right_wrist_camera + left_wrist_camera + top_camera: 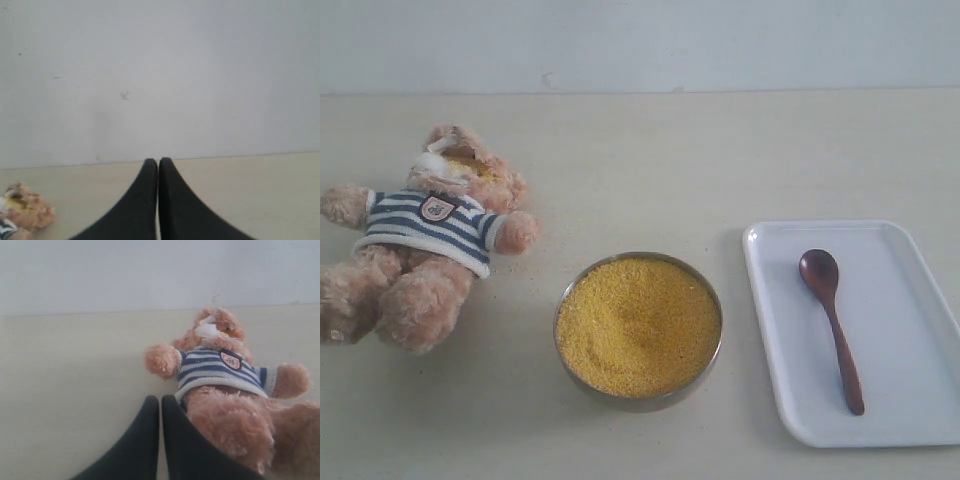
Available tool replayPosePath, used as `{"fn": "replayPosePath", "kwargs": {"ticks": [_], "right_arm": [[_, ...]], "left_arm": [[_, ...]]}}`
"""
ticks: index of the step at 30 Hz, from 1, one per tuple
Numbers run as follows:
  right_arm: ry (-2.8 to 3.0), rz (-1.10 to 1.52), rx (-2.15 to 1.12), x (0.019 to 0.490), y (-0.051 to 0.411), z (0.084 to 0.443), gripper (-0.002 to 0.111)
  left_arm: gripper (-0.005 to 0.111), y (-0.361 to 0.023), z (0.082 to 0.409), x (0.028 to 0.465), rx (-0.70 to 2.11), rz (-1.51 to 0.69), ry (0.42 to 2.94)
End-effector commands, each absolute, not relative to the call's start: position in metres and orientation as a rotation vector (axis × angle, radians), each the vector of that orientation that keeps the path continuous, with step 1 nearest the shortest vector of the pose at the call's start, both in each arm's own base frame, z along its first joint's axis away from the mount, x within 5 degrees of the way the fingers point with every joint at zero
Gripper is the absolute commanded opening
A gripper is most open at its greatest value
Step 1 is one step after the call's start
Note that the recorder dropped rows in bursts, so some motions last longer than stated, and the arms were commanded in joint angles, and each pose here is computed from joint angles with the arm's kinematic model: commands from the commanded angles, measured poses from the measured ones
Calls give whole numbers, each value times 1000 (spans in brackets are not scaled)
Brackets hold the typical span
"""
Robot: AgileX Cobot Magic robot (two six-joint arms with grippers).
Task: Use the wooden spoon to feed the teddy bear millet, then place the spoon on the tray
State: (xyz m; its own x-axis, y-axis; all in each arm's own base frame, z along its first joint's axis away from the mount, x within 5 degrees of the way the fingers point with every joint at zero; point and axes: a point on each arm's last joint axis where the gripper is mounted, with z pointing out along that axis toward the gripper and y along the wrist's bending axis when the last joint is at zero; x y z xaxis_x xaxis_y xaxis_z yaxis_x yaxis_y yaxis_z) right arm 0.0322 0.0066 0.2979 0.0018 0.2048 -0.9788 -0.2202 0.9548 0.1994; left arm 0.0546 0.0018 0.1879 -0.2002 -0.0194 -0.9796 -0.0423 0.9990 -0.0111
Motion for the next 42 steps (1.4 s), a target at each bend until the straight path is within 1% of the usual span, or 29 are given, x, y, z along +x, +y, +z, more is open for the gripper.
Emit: {"fn": "replayPosePath", "kwargs": {"ticks": [1, 5, 11, 16, 18, 23, 42], "right_arm": [[1688, 151, 18, 25, 1, 279, 0], [1712, 31, -69, 28, 1, 270, 0], [1645, 18, -92, 42, 2, 248, 0], [1756, 23, -108, 52, 4, 202, 0], [1808, 65, -130, 53, 6, 183, 0], [1819, 145, -207, 52, 11, 182, 0], [1819, 143, -206, 52, 11, 182, 0]], "left_arm": [[4, 2, 187, 55, -50, 17, 1770], [4, 2, 187, 55, -50, 17, 1768], [4, 2, 187, 55, -50, 17, 1768], [4, 2, 187, 55, -50, 17, 1768], [4, 2, 187, 55, -50, 17, 1768], [4, 2, 188, 55, -50, 17, 1766], [4, 2, 188, 55, -50, 17, 1766]]}}
